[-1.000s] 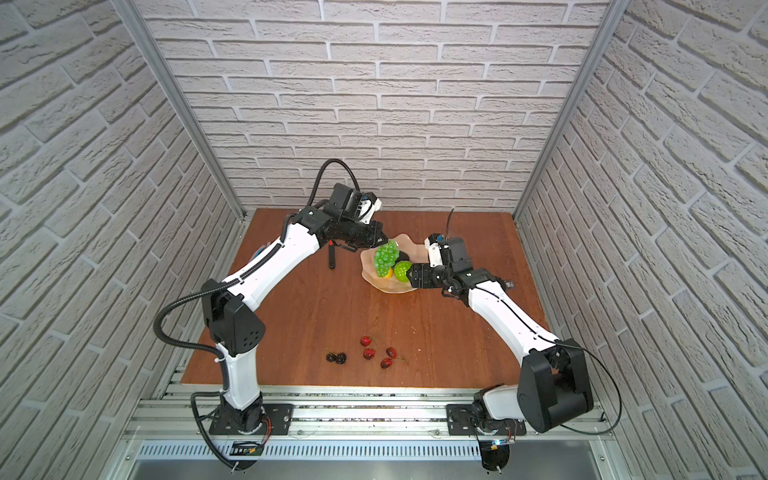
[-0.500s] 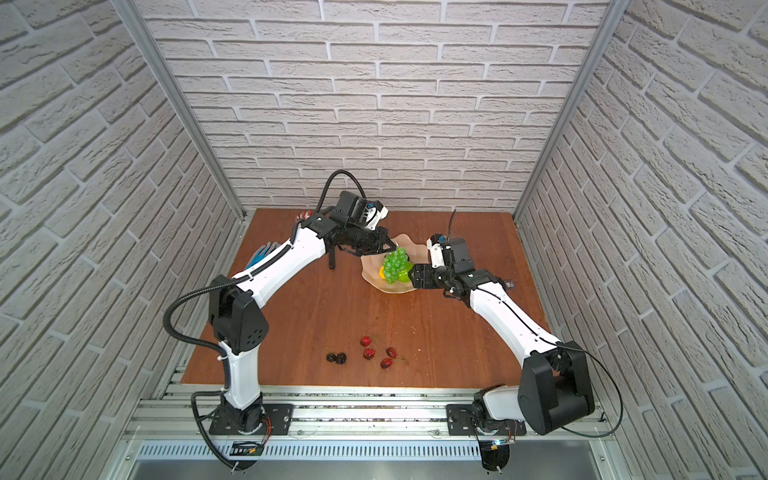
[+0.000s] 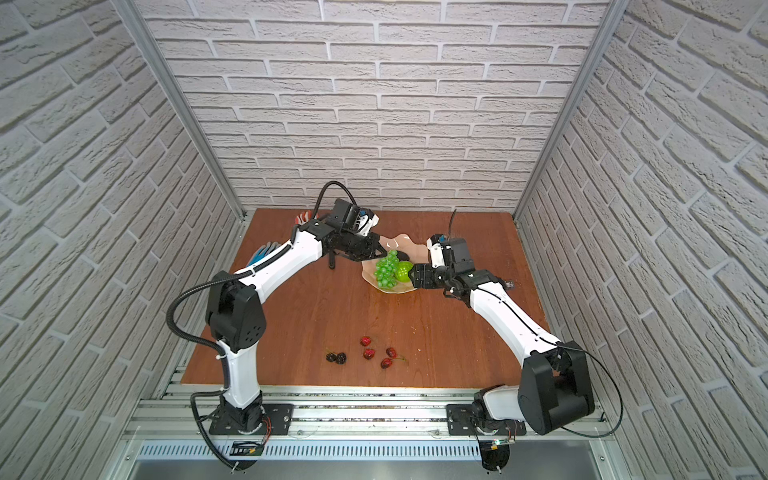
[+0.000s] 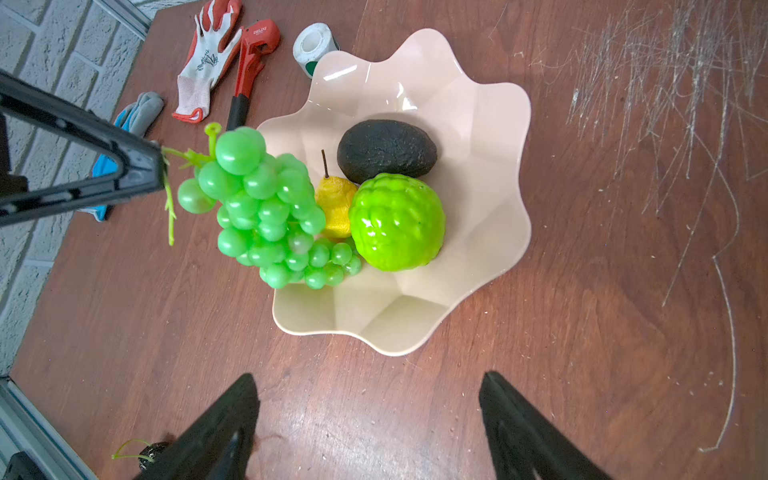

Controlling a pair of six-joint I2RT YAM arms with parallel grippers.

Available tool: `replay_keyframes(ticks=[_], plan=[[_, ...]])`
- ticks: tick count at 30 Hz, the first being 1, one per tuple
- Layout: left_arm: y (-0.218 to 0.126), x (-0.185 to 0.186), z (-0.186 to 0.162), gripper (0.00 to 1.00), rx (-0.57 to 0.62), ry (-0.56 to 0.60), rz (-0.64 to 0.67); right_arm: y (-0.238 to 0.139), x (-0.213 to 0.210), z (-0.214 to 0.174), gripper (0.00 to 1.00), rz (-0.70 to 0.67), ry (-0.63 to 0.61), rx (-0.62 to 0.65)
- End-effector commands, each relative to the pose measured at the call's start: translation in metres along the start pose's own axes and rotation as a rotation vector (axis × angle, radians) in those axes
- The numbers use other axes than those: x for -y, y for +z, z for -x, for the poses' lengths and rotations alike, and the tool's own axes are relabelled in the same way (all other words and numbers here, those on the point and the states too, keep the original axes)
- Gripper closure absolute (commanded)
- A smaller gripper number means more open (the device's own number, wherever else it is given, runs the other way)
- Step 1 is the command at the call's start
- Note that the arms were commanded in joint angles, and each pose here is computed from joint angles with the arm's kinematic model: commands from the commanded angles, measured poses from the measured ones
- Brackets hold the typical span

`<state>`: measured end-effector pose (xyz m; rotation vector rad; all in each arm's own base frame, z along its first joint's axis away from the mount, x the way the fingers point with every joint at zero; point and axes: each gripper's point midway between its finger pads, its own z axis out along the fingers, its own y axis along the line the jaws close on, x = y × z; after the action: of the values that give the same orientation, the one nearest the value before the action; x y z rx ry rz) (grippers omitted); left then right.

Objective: Place and organize the fake fruits in the fruit bowl
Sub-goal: 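Lower the grape bunch into the bowl and open the left gripper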

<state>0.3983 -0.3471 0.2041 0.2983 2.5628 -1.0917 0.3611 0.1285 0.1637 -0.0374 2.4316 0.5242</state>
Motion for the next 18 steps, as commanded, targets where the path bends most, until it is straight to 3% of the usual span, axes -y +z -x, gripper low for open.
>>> replay_keyframes(ticks=[1, 18], plan=[[-0.017, 0.008, 0.012, 1.00, 0.050, 0.053, -0.031, 0.003, -0.003, 0.009, 0.15, 0.019, -0.014, 0.027], [0.003, -0.046, 0.027, 1.00, 0.037, 0.007, 0.120, 0.011, -0.004, 0.011, 0.15, 0.027, -0.027, 0.009]])
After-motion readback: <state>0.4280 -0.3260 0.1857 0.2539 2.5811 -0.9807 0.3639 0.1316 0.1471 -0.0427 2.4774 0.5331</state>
